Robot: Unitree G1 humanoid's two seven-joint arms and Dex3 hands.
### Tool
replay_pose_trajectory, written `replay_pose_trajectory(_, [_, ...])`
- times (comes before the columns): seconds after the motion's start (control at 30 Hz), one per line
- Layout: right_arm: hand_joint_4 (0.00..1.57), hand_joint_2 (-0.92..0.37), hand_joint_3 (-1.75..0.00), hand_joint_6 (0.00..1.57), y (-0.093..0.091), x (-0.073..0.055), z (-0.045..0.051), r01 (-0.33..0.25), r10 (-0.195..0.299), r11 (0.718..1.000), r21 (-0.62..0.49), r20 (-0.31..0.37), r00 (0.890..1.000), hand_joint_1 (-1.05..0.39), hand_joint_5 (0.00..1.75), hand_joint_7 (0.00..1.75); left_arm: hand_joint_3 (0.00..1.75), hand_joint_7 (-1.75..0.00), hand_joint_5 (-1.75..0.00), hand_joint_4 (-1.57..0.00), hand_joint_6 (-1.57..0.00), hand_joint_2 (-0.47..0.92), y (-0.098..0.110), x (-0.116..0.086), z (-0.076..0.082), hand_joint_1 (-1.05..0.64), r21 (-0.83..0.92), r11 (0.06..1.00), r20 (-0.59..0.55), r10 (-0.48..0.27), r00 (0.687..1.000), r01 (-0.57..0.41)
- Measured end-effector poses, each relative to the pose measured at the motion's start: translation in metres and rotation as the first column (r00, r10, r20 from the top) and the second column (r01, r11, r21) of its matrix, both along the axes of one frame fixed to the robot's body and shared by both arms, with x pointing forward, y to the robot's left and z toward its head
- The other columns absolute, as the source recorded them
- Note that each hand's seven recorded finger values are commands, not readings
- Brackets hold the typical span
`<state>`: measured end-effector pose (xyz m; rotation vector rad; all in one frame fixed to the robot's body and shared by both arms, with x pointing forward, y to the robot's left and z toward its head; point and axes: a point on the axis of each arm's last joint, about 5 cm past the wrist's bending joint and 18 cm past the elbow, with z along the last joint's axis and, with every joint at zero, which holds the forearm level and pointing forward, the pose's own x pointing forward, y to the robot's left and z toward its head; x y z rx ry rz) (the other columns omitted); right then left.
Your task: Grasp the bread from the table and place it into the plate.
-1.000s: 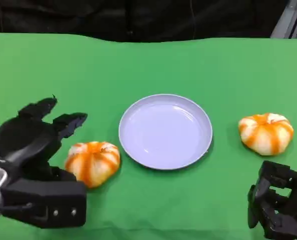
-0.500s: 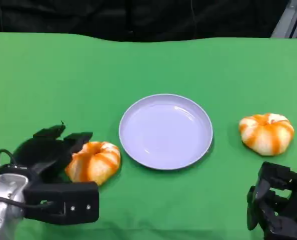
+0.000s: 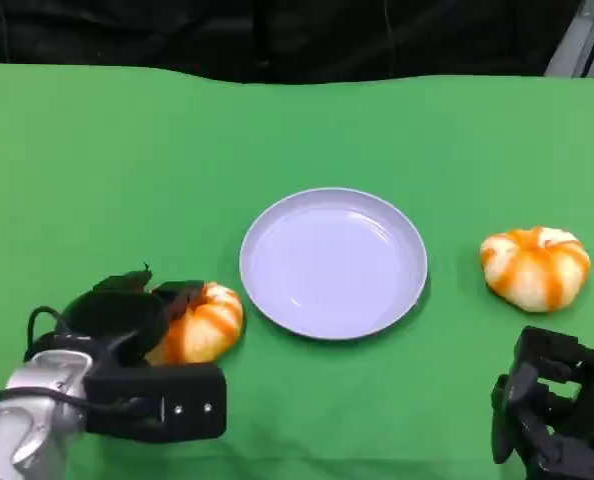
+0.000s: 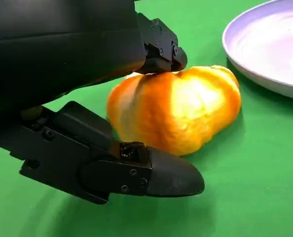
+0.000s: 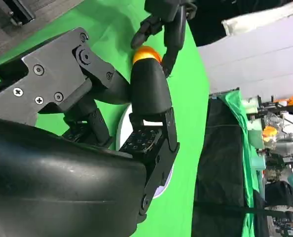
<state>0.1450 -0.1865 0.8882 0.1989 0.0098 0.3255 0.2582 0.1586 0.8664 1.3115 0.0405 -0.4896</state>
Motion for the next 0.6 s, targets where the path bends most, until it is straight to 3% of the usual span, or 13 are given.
replay_pose_trajectory(0.2, [0.90, -0.46, -1.23, 0.85, 0.001, -0.001, 0.0023, 0.006, -0.006, 1.000, 0.002, 0.006, 1.000, -0.14, 1.72, 1.47, 0.46, -0.01, 0.00, 0.00, -0.14, 0.92, -0.009, 0.009, -0.003, -1.00, 0.010, 1.000, -0.002, 0.014, 1.000, -0.014])
replay_pose_trajectory(0.4, [0.89, -0.46, -1.24, 0.84, 0.001, -0.004, 0.0017, 0.006, -0.006, 1.000, 0.002, -0.004, 1.000, -0.15, 1.72, 1.48, 0.36, -0.02, 0.00, 0.00, -0.19, 0.92, -0.014, 0.012, -0.011, -0.81, -0.031, 0.998, -0.007, 0.061, 0.998, -0.061])
replay_pose_trajectory(0.43, [0.88, -0.46, -1.24, 0.84, 0.001, -0.004, 0.0022, 0.006, -0.006, 1.000, 0.002, -0.004, 1.000, -0.15, 1.72, 1.48, 0.27, -0.04, -0.04, -0.12, -0.29, 0.92, -0.015, 0.011, -0.012, -0.60, -0.035, 0.997, -0.006, 0.065, 0.998, -0.065])
replay_pose_trajectory(0.5, [0.88, -0.46, -1.23, 0.84, 0.001, -0.004, 0.0034, 0.004, -0.004, 1.000, 0.004, -0.002, 1.000, -0.15, 1.72, 1.49, 0.22, -0.05, -0.06, -0.19, -0.34, 0.92, -0.015, 0.010, -0.016, -0.48, -0.056, 0.995, 0.011, 0.089, 0.996, -0.088])
replay_pose_trajectory(0.57, [0.89, -0.46, -1.24, 0.84, 0.001, -0.004, 0.0043, 0.002, -0.002, 1.000, 0.008, 0.002, 1.000, -0.15, 1.71, 1.48, 0.29, -0.06, -0.07, -0.43, -0.56, 0.92, -0.017, 0.009, -0.019, -0.25, -0.077, 0.991, 0.027, 0.115, 0.993, -0.112])
replay_pose_trajectory(0.6, [0.89, -0.46, -1.24, 0.84, 0.001, -0.004, 0.0044, 0.002, -0.002, 1.000, 0.009, 0.003, 1.000, -0.15, 1.71, 1.48, 0.28, -0.09, -0.16, -0.78, -0.81, 0.92, -0.018, 0.008, -0.021, -0.17, -0.088, 0.988, 0.038, 0.128, 0.991, -0.124])
